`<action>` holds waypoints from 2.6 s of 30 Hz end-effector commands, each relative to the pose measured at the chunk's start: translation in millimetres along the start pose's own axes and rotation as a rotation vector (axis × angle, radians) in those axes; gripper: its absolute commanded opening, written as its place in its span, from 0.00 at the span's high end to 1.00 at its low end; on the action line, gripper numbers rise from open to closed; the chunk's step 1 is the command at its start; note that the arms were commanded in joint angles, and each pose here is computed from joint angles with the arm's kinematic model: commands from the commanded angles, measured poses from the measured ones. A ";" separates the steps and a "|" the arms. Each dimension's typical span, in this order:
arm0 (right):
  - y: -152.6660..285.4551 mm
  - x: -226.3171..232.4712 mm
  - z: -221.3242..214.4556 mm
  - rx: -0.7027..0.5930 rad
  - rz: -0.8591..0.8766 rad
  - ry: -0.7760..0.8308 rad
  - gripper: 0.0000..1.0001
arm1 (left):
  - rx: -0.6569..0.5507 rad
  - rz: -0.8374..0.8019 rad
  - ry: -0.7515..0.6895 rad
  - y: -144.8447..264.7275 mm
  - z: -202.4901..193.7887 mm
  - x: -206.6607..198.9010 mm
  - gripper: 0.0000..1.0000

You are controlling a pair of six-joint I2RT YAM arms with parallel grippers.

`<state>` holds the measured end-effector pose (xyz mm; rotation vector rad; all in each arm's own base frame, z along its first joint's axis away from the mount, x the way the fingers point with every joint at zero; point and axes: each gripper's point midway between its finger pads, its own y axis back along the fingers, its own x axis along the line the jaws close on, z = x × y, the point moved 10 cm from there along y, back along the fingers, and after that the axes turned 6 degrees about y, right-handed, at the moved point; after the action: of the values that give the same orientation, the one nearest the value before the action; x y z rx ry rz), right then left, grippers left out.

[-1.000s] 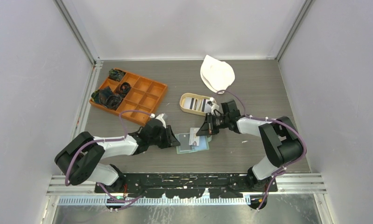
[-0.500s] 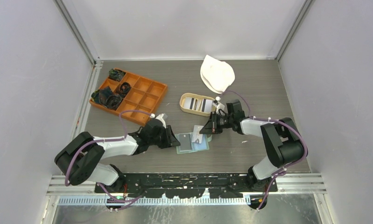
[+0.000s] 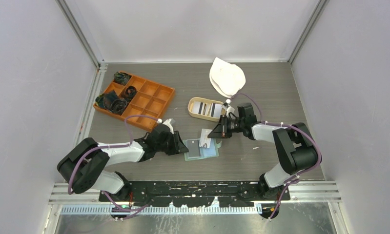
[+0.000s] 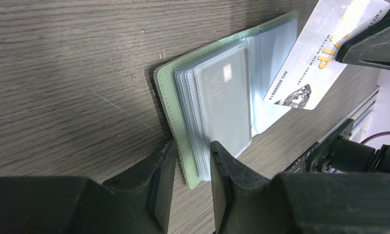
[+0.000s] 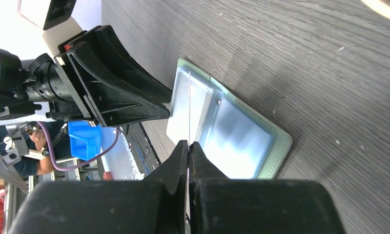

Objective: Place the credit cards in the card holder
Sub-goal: Insert the credit card into the card holder.

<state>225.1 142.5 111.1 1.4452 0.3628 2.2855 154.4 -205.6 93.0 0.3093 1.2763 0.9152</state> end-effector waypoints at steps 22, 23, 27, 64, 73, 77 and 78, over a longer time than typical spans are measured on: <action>-13.2 -0.9 -3.5 0.063 -0.030 0.061 0.99 | 0.051 0.076 -0.007 1.5 -11.4 18.4 0.66; -13.7 -1.7 -4.8 0.069 -0.034 0.060 0.99 | 0.053 0.074 -0.007 1.6 -11.7 18.0 0.66; -16.2 -3.4 -7.4 0.083 -0.036 0.057 0.99 | 0.051 0.072 -0.005 1.3 -11.6 18.2 0.66; -21.1 -6.1 -29.9 0.148 -0.120 0.001 0.99 | 0.053 0.093 -0.015 0.7 -8.2 18.5 0.66; -25.2 -4.1 -35.1 0.159 -0.128 -0.028 0.99 | 0.055 0.089 -0.014 0.6 -7.9 18.0 0.66; -30.7 -3.6 -37.0 0.181 -0.119 -0.041 0.99 | 0.056 0.085 -0.013 -0.2 -7.9 17.8 0.66; -31.4 -3.7 -37.2 0.183 -0.120 -0.045 0.99 | 0.057 0.082 -0.011 -0.4 -7.6 17.1 0.66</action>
<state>202.3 165.1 86.2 1.5233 0.5978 2.2104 154.5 -204.5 92.8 0.3087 1.2782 0.9092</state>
